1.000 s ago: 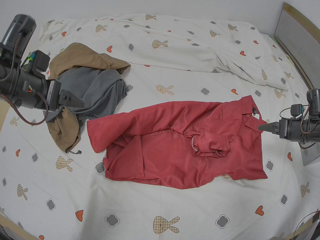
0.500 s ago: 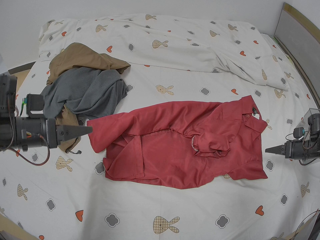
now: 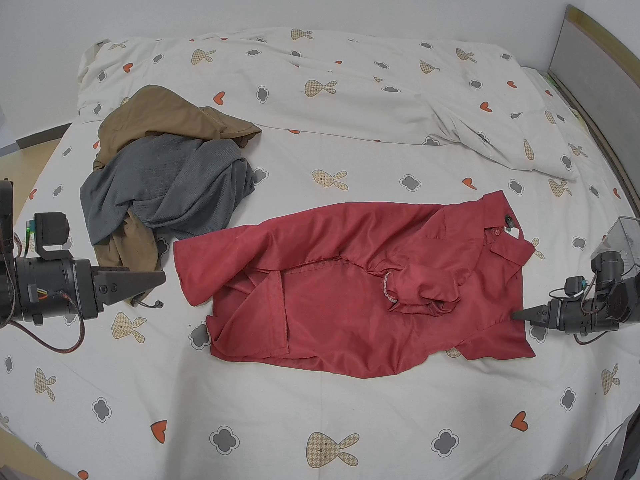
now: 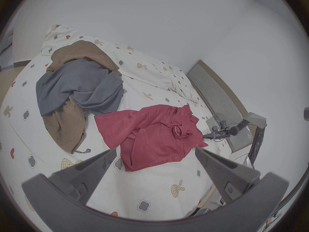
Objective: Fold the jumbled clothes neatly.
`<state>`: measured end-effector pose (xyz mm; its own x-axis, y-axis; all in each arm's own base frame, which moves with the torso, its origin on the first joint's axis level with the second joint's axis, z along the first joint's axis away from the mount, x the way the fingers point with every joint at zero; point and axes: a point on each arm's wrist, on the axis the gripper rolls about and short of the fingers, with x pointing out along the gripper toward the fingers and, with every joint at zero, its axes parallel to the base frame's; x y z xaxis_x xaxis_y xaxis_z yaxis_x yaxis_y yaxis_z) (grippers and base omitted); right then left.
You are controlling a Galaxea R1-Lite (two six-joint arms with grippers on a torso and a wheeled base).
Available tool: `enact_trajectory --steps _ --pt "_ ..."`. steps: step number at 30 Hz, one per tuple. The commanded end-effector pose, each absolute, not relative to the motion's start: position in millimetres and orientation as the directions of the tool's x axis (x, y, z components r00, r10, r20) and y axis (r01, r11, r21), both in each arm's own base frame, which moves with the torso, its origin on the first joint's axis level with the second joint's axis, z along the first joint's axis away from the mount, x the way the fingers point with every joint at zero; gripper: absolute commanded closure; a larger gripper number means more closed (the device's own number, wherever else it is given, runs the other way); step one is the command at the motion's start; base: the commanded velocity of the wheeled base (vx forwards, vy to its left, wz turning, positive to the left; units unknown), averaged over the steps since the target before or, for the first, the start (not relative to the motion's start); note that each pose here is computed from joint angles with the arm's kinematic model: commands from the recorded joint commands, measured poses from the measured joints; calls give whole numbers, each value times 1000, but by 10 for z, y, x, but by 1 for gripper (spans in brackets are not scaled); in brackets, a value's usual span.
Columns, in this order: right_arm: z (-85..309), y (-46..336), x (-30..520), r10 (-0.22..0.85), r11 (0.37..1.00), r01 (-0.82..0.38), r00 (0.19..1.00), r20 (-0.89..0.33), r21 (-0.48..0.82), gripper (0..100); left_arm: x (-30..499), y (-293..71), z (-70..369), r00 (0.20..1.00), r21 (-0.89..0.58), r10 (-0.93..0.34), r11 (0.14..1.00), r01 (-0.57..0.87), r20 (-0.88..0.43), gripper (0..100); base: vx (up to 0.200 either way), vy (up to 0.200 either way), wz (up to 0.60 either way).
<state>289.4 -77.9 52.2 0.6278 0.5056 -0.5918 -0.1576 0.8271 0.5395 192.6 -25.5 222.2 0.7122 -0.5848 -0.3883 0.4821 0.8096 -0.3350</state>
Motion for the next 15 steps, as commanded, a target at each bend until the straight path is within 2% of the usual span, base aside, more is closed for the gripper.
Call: enact_trajectory --steps 1,9,15 --pt "377 -731 3031 516 805 -134 639 -570 578 0 1916 -256 2225 713 -332 -585 809 485 -386 0 0 0 0" --pt "370 -712 3165 519 769 -105 678 -520 630 0 1915 -259 2205 709 -336 -586 809 483 -392 0 0 0 0" --pt "336 -604 3211 551 739 -93 653 -519 667 0 1918 -262 2202 708 -336 -587 808 484 -393 0 0 0 0"
